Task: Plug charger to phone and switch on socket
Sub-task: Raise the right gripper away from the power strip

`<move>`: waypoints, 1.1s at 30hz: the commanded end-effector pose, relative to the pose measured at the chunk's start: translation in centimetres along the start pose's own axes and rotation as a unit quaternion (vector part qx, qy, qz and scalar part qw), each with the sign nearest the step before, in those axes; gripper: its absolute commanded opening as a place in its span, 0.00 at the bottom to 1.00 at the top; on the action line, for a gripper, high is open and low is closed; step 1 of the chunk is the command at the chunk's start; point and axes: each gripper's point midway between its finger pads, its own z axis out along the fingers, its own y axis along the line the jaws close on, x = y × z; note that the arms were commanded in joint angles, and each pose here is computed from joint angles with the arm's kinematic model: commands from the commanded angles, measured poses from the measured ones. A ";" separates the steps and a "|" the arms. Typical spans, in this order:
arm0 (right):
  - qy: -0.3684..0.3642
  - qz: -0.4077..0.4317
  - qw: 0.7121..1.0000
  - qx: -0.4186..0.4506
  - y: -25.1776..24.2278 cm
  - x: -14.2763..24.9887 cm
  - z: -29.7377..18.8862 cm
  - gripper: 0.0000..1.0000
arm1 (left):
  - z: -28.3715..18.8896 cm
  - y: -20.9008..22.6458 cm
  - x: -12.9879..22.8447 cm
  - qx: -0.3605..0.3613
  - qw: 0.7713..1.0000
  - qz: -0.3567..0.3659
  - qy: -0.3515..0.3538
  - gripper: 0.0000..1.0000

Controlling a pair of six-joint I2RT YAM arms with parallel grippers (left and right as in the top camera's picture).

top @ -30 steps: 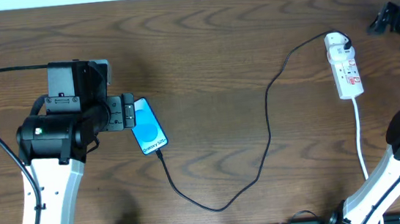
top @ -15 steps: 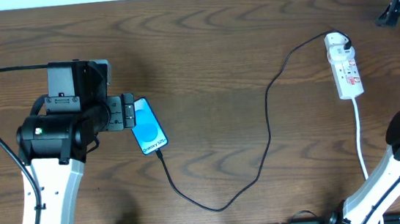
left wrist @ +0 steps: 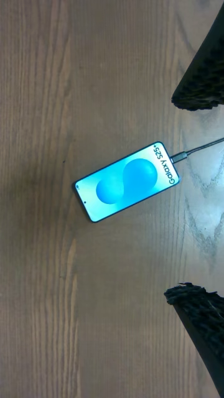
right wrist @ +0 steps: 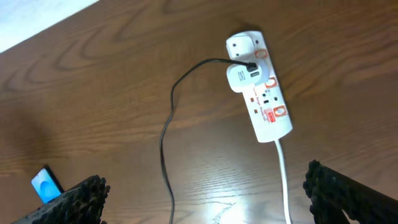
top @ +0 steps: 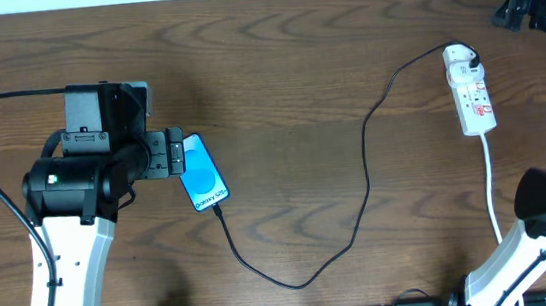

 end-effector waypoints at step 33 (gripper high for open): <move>0.071 0.007 0.994 0.078 -1.9 8.6 -1.9 0.99 | -0.4 0.0 -0.5 -0.002 1.000 0.006 -0.008 0.91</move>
